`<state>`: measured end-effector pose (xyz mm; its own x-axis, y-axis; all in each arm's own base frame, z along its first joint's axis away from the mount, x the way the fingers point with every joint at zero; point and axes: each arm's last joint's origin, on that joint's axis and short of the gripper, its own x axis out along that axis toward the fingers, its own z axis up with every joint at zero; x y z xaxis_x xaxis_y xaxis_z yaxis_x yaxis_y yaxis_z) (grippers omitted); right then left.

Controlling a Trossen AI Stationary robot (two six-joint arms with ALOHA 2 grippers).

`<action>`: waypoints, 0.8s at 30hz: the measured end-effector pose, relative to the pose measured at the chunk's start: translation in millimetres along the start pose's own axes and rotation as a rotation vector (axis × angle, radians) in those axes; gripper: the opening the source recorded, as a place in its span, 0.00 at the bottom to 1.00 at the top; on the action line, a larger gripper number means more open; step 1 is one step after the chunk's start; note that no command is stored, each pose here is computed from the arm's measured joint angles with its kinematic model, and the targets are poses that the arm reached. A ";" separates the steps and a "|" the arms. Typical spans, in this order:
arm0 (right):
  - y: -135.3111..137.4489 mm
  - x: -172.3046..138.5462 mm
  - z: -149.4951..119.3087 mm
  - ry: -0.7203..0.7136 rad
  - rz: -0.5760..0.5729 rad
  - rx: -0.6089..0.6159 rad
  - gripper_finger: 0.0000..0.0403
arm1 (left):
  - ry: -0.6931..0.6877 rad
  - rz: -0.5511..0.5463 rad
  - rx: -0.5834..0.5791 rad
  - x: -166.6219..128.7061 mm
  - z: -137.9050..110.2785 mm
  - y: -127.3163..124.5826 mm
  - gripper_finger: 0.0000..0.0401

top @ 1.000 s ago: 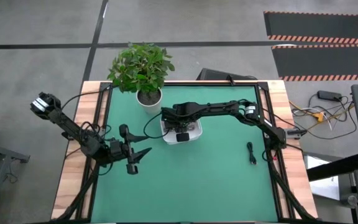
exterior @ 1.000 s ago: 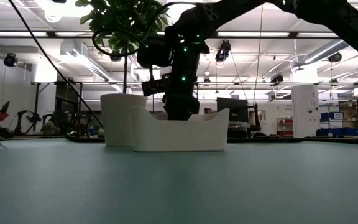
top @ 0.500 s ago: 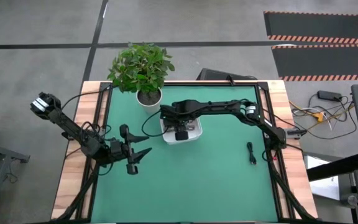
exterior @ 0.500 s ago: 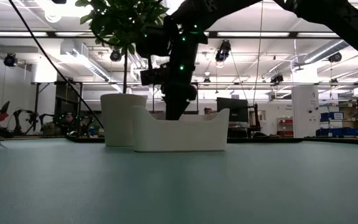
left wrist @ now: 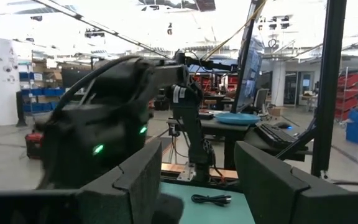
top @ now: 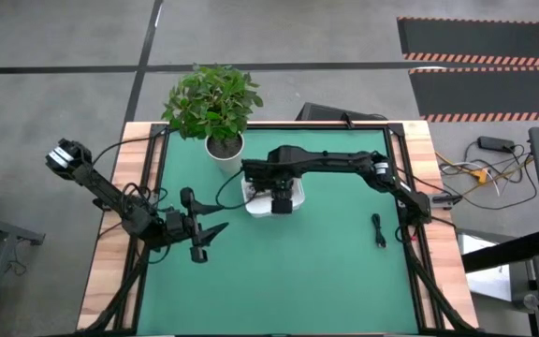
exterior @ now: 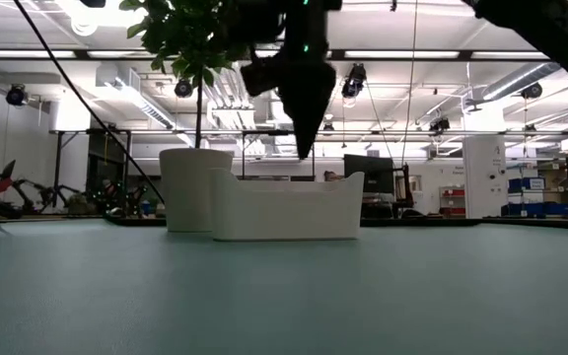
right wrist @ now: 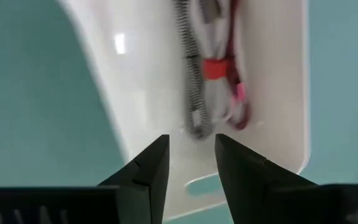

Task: Pick and place USB-C Cables
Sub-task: Put the black charger cable into the white bin

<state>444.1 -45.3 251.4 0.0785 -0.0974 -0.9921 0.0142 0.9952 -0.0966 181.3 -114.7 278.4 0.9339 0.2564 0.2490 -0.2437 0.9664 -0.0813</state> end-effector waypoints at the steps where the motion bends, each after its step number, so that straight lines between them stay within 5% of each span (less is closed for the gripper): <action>1: 4.6 -4.3 -1.8 -0.002 0.012 0.011 0.29 | 0.000 0.000 -0.006 0.0 0.0 0.0 0.47; 15: 83.3 -53.5 -49.3 -0.054 0.071 0.080 0.29 | 0.022 -0.013 -0.028 -1.0 -2.9 -1.6 0.47; 24: 84.2 -48.2 -111.9 -0.019 0.064 0.299 0.29 | 0.026 -0.015 -0.024 -1.3 -3.4 -2.0 0.47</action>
<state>330.0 44.0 282.2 0.1069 -0.0374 -0.9936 0.3016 0.9534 -0.0034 181.5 -117.1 275.0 0.9441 0.2411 0.2248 -0.2235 0.9695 -0.1011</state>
